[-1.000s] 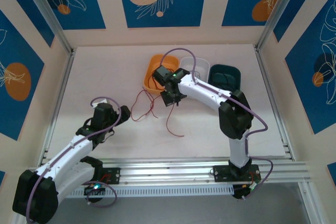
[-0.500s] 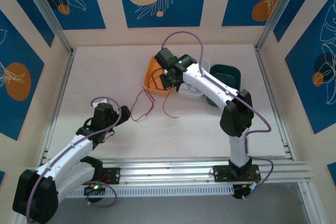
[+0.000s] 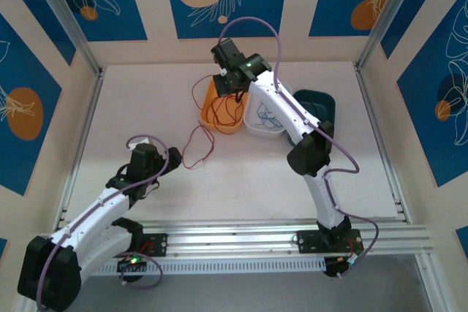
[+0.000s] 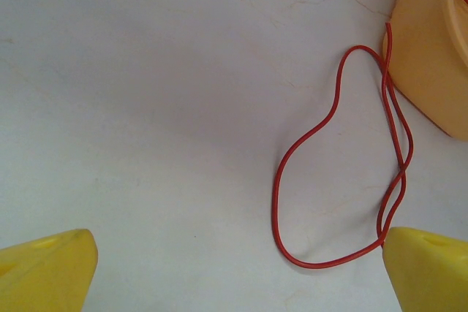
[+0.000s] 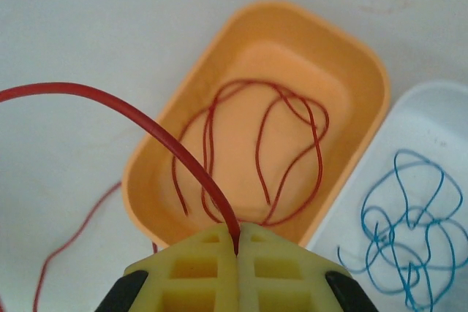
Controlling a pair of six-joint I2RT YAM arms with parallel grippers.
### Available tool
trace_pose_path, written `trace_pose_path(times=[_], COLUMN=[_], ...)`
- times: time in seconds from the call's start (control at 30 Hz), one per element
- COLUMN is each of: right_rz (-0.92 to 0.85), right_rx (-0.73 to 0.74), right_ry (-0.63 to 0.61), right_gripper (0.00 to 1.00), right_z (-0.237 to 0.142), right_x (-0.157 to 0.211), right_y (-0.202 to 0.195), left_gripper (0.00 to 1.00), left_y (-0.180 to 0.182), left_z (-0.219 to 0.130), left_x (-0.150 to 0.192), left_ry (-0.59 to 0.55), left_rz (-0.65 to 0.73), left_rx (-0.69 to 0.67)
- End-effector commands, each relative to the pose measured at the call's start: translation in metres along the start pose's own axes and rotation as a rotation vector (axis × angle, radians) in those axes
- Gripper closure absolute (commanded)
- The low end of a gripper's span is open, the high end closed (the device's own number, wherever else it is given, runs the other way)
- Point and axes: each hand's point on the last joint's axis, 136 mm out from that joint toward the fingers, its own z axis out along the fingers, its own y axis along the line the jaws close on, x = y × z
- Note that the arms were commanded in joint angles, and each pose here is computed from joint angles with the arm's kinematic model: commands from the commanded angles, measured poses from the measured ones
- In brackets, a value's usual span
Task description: Untangle the cables
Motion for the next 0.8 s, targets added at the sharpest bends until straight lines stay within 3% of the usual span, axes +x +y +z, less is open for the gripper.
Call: trace_pose_path(times=[0.0,0.33,0.77], right_rz=[-0.005,0.058,0.008], right_rx=[-0.039,-0.043,0.017], right_ry=[-0.035,-0.128,-0.019], right_gripper=[1.00,1.00,1.00], right_z=[-0.005,0.020,0.071], right_x=[-0.015,-0.044,-0.018], right_y=[0.000,-0.022,-0.049], left_gripper=[0.00,0.00,0.00], left_y=[0.005,0.002,0.011], left_z=[-0.001,-0.001,-0.007], left_x=[-0.002,-0.003,0.000], left_ry=[-0.016,-0.014,-0.024], left_rz=[-0.009,-0.005,-0.005], left_rx=[-0.012,-0.007,-0.025])
